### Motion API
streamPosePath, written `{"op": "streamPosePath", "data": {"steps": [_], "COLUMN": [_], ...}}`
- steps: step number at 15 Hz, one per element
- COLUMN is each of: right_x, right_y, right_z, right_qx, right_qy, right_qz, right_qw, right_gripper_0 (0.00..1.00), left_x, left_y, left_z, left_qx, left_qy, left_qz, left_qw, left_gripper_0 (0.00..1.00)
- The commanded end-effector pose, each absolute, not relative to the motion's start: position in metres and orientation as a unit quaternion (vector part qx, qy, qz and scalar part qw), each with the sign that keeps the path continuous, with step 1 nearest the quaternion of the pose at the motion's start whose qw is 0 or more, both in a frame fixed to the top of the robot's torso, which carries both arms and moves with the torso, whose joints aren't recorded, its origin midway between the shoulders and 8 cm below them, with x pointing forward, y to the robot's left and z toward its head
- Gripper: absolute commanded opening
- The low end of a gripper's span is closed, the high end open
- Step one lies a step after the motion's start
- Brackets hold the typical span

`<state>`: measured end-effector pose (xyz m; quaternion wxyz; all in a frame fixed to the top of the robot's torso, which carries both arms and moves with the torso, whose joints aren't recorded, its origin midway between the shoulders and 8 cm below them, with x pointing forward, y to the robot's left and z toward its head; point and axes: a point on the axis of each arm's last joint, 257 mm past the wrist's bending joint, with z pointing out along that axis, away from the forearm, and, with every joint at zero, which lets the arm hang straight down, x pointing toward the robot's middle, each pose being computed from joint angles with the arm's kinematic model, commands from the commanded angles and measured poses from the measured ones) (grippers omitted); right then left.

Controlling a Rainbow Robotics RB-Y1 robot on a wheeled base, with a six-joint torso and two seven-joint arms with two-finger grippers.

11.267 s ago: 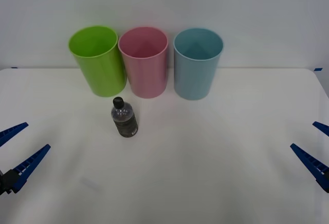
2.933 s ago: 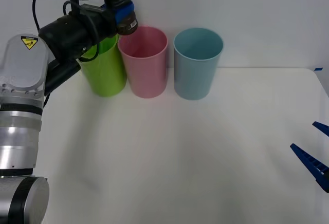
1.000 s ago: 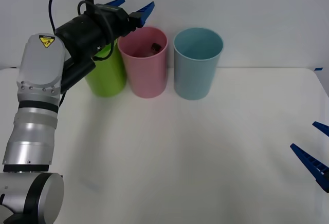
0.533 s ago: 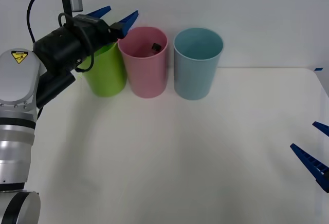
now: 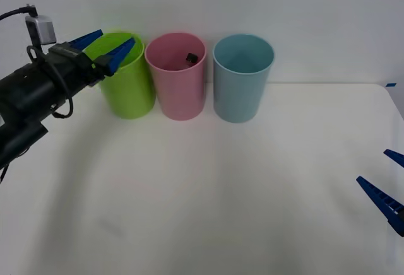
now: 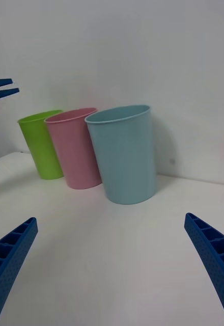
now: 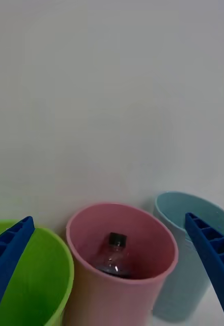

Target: Grasp the object on the table and drop it into the matching bin: aluminum can to the light blue bin, PET bottle to the pink bin.

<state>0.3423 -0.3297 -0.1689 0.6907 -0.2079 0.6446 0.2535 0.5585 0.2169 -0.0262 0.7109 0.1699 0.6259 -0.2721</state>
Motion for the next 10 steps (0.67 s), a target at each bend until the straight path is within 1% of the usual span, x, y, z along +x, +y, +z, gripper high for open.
{"op": "streamPosePath", "data": {"steps": [1,4,8,10], "right_x": [0.342,0.342,0.342,0.342], "right_y": [-0.33,-0.33,-0.33,-0.33], "right_z": [-0.169,-0.169,-0.169,-0.169], "right_qx": [-0.208,-0.208,-0.208,-0.208], "right_qy": [0.645,0.645,0.645,0.645], "right_qz": [0.253,0.253,0.253,0.253], "right_qw": [0.691,0.691,0.691,0.691], "right_gripper_0": [1.0,1.0,1.0,1.0], "left_x": [0.528,0.5,0.458,0.442], "left_y": [0.248,0.284,0.325,0.339], "left_z": [-0.04,-0.058,-0.081,-0.09], "left_qx": [0.182,0.199,0.228,0.228], "left_qy": [0.635,0.641,0.655,0.664], "left_qz": [-0.263,-0.238,-0.212,-0.212], "left_qw": [0.703,0.702,0.688,0.68], "left_gripper_0": [1.0,1.0,1.0,1.0]}}
